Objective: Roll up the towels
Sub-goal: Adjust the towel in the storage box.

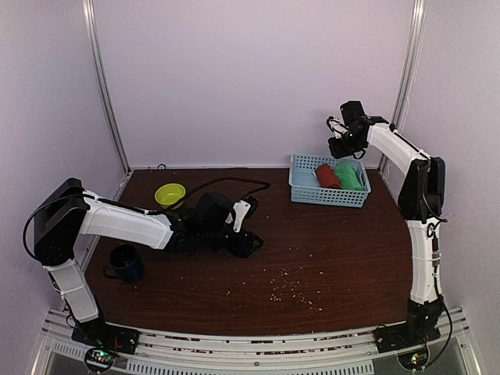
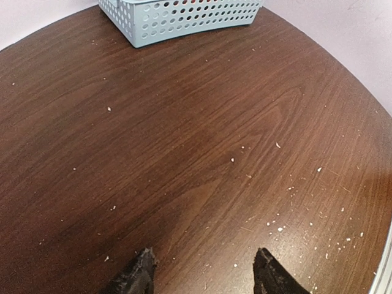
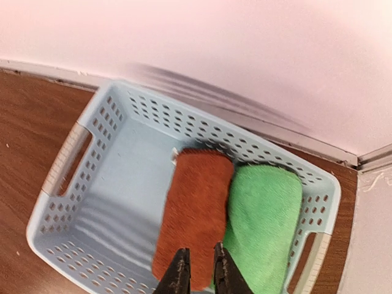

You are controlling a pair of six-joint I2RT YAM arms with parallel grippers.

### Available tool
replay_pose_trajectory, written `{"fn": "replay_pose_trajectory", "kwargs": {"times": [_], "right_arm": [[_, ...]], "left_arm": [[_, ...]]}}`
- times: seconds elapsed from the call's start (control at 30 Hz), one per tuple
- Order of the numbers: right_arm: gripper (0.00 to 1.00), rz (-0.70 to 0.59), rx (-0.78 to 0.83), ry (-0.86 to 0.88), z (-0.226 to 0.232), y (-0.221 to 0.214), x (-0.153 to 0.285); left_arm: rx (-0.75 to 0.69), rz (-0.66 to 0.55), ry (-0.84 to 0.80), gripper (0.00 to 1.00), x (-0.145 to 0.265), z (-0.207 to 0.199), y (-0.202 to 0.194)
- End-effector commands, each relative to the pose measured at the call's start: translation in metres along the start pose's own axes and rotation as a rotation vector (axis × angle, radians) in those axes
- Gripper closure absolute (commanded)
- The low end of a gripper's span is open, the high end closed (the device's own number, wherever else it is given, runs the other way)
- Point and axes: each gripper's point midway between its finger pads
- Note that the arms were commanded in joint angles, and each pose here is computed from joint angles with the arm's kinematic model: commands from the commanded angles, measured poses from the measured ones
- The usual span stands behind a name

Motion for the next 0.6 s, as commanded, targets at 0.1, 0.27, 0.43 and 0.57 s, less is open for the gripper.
{"fn": "replay_pose_trajectory", "kwargs": {"times": [0.1, 0.27, 0.43, 0.57], "right_arm": [[0.83, -0.07, -0.139, 0.071, 0.046, 0.006, -0.057], [0.85, -0.042, -0.171, 0.053, 0.057, -0.008, -0.085], [0.87, -0.042, -0.239, -0.069, 0.04, -0.022, -0.107], [0.9, -0.06, -0.279, -0.157, 0.025, -0.025, -0.114]], "left_arm": [[0.012, -0.017, 0.008, 0.43, 0.001, -0.005, 0.013], [0.014, -0.003, 0.015, 0.43, 0.002, -0.004, 0.008], [0.016, 0.0, 0.018, 0.43, 0.002, -0.003, 0.006], [0.015, 0.002, 0.018, 0.43, 0.001, -0.004, 0.005]]}}
Point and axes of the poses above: each gripper's point midway between its finger pads, its own x axis back along the fingers, its own z axis along the line the jaws close on, y = z × x, and after that the axes turned 7 degrees about -x, right-handed
